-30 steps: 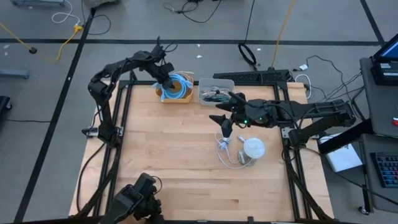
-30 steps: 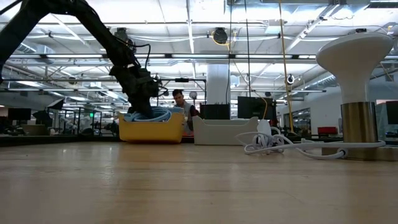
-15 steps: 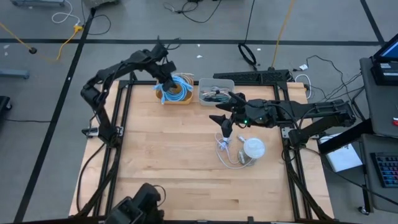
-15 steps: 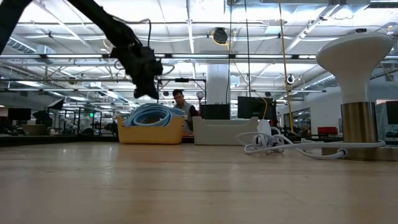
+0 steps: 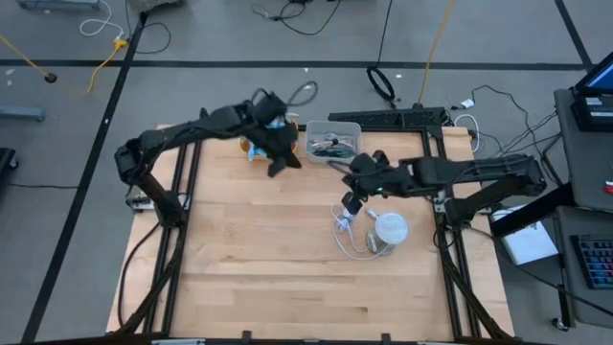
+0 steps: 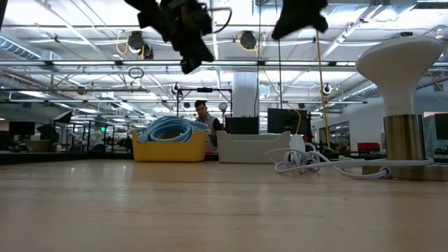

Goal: Pick & Place USB Port
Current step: Adjust the gray bin

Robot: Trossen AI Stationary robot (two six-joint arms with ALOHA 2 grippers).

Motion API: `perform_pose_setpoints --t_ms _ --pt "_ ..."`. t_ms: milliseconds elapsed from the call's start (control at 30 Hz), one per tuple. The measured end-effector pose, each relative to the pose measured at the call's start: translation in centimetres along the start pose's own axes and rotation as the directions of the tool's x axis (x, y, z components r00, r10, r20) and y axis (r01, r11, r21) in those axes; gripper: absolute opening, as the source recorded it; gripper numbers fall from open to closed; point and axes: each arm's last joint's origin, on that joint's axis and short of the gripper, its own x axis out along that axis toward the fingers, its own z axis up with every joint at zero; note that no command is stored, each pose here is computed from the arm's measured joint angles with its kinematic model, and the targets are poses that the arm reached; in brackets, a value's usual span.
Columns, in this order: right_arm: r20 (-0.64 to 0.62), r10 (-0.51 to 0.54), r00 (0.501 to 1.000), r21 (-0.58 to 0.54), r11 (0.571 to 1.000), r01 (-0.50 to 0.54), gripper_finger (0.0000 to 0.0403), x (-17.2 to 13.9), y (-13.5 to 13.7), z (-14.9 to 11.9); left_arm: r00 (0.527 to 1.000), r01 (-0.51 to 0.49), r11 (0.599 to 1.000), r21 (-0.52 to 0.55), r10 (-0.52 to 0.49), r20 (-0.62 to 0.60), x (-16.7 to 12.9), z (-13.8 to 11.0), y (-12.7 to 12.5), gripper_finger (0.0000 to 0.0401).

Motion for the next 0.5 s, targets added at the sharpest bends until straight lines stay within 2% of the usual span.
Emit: perform_pose_setpoints --t_ms 100,200,333,500 --pt "-0.023 0.014 1.000 0.014 1.000 -0.013 0.0007 2.3 -0.6 -1.7 0.999 -0.037 0.999 0.036 0.037 -0.006 1.9 0.5 -2.0 0.0000" --pt "-0.012 0.045 0.999 0.045 0.998 -0.044 0.0002 4.9 -1.2 -3.9 0.997 -0.068 0.996 0.049 0.070 -0.037 4.3 0.4 -2.6 0.0000" --pt "0.018 0.027 0.999 0.097 0.995 -0.029 0.0001 7.4 -2.8 -6.4 0.990 -0.096 0.995 0.011 0.097 -0.106 7.0 -0.4 -1.4 0.0000" --pt "-0.074 -0.076 0.994 0.144 0.986 0.086 0.0000 9.3 -5.8 -9.0 0.969 -0.167 0.985 -0.034 0.158 -0.190 9.8 -1.8 1.3 0.0000"
